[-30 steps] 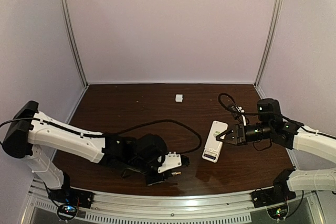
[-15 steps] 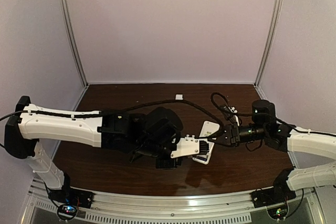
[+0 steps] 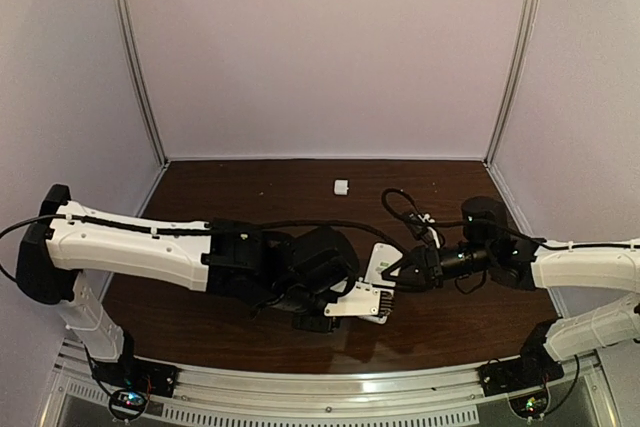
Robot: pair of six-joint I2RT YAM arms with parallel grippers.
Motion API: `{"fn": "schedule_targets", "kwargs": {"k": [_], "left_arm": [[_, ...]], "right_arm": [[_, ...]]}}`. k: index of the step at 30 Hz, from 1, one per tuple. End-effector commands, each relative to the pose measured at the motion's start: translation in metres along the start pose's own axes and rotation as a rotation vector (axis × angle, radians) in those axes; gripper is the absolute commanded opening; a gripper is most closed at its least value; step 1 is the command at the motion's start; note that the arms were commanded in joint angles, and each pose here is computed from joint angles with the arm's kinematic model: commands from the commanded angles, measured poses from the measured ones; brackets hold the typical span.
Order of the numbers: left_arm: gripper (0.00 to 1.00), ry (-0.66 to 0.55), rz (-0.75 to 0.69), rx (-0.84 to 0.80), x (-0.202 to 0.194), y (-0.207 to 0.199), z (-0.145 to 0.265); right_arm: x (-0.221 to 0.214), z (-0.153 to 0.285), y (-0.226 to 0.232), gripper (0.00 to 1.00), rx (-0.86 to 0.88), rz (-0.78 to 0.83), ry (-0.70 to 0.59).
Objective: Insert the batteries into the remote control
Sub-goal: Place the battery in the battery compartment.
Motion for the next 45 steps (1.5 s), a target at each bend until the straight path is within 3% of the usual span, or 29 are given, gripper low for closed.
{"fn": "schedule_targets", "kwargs": {"k": [1,30,37,45], "left_arm": [[0.0,0.025,-0.031,0.02,0.004,0.001,-0.003],[0.01,0.079,-0.08,0.01,0.012,-0.01,-0.022],[0.2,0.076,-0.07,0.009,0.013,-0.01,-0.02],[0.31,0.091,-0.05,0.045,0.008,-0.008,-0.016]], "right_arm": [[0.002,-0.005,0.005,0.0,0.032,0.015,-0.02],[0.002,-0.03,-0.001,0.0,0.054,-0.058,0.004],[0.001,-0.029,-0.001,0.0,0.065,-0.059,0.003],[-0.001,-0.028,-0.001,0.0,0.074,-0.06,0.007]]}}
Point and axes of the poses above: each gripper's point midway between its finger pads, its own z axis back along the fingers, its own y axis along the line the jaws close on, x = y × z, the point moved 10 cm from there along z, back along the fingers, and after that the axes turned 11 degrees about -z, right-handed, at the moved point
